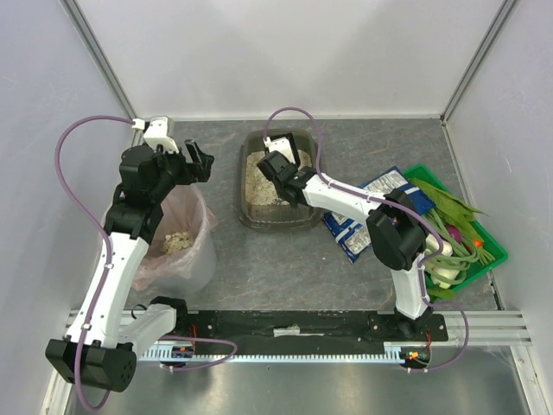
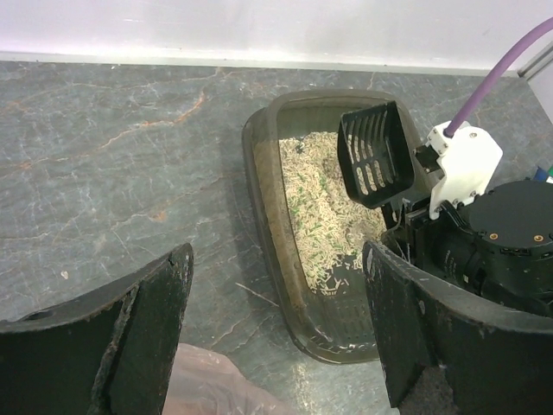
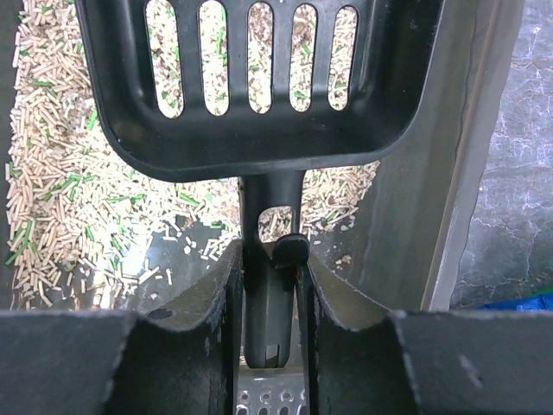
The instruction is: Clean the litter box
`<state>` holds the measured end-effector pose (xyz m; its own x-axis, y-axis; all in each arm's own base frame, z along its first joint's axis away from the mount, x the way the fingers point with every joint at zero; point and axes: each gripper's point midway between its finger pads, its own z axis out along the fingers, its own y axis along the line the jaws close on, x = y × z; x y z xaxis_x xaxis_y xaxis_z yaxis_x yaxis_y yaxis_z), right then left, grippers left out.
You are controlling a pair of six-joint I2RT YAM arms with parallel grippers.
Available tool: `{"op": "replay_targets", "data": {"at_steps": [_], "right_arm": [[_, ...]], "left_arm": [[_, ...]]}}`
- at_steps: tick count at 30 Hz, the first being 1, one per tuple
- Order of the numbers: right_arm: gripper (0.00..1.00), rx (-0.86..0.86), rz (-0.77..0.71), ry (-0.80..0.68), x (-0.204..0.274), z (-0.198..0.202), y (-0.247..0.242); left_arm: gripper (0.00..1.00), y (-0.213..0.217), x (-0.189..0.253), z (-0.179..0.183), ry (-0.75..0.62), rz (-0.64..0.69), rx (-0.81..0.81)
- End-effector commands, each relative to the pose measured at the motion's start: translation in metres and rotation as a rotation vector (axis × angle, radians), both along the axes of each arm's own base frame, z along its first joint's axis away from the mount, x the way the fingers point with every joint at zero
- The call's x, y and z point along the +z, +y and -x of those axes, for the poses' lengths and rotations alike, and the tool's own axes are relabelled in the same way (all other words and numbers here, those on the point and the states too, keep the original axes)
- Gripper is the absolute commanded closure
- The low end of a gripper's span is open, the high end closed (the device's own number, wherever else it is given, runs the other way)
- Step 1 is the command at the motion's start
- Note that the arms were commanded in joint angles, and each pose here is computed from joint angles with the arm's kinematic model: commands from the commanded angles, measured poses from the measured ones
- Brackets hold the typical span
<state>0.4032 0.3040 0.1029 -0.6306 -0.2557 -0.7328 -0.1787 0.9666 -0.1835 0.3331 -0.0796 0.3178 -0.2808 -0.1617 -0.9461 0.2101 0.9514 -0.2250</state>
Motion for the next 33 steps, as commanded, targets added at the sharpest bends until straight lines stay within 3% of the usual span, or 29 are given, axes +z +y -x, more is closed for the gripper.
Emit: {"op": "replay_targets", "data": {"at_steps": [1,20,25,33], "right_arm": [[1.00,0.011,-0.036,-0.119,0.038,-0.010,0.004],[1.00,0.068,-0.088,-0.260,0.070,-0.021,0.011],[1.00,0.089,-0.132,-0.289,0.103,-0.007,0.002],[1.00,0.144,-0.098,-0.153,0.108,0.046,-0.021]], "left_arm": [[0.16,-0.011,0.009,-0.005,-0.036,0.017,-0.055],[0.16,-0.036,0.008,-0.002,-0.051,0.010,-0.180],[0.16,-0.059,0.014,0.004,-0.073,0.008,-0.271],[0.14,-0.088,0.041,-0.012,-0.016,0.085,-0.368]]}}
